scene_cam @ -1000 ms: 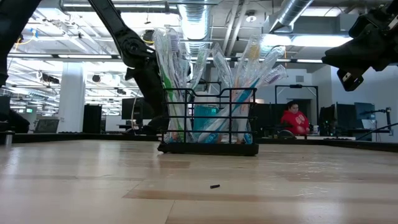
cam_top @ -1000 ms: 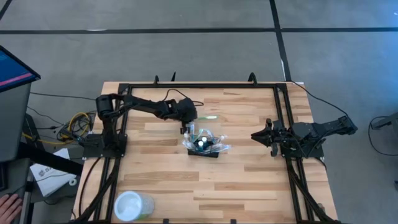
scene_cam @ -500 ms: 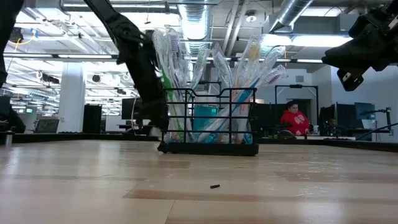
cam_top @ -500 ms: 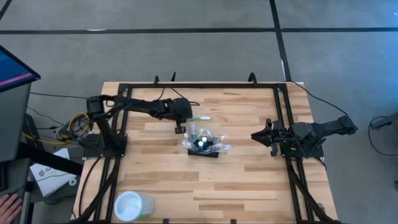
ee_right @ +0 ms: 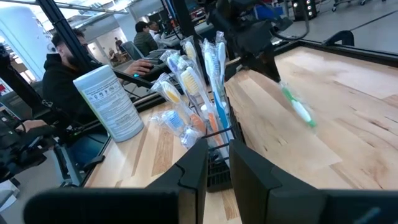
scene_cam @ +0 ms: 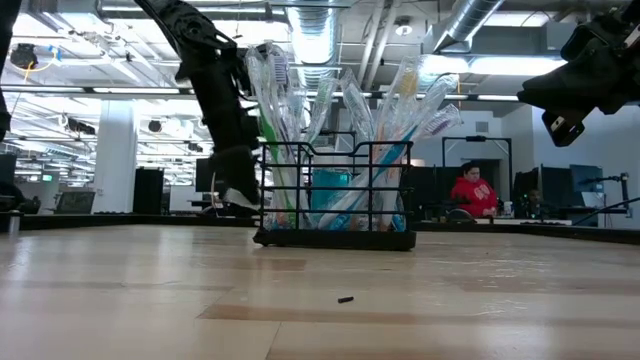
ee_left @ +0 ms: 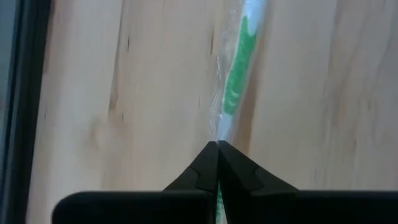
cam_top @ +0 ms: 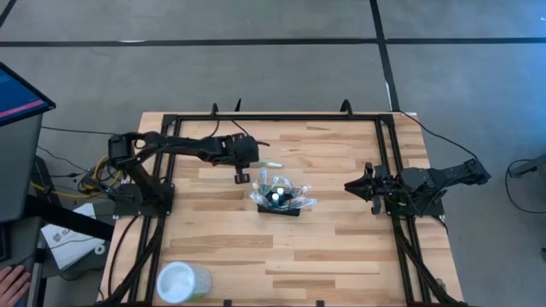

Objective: Pick & Place toothbrushing station
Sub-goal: Put the green toothbrush into the wire organizer

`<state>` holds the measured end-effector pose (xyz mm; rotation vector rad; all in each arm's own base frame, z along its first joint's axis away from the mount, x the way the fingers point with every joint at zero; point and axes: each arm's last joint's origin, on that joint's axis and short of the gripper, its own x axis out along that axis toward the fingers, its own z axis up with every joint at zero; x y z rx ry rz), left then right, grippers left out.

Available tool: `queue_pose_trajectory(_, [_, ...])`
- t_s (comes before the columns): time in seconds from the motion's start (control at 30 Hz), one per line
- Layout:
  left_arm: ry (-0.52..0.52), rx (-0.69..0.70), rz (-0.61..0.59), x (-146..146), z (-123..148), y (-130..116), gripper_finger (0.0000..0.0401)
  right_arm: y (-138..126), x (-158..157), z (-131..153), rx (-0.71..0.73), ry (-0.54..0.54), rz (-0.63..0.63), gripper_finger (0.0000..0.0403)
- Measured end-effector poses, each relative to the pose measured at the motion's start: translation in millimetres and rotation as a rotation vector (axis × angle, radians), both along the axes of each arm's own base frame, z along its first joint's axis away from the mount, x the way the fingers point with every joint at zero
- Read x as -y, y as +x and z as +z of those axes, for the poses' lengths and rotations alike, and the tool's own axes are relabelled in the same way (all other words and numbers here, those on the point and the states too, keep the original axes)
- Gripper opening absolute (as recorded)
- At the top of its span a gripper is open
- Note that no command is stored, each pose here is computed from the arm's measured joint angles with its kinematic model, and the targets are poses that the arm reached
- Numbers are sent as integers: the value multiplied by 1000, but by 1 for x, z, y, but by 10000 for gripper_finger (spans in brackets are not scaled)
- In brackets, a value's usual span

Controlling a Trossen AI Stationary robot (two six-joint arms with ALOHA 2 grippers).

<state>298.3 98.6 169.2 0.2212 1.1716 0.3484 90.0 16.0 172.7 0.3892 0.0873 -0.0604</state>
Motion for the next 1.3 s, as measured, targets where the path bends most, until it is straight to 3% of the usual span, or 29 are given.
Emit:
queue_pose_trajectory(0.37, [62, 4, 46, 24, 42, -25, 0, 0, 0, 0, -4, -1, 2, 59])
queue_pose_trajectory(0.63, [36, -37, 68, 42, 60, -47, 0, 0, 0, 0, -5, -1, 2, 59])
queue_pose_trajectory(0.87, [37, -71, 54, 57, 64, -51, 0, 0, 0, -1, -12, -3, 3, 59])
queue_pose_trajectory(1.3, [190, -125, 16, 89, 98, -53, 0, 1, 0, -1, -16, -4, 1, 59])
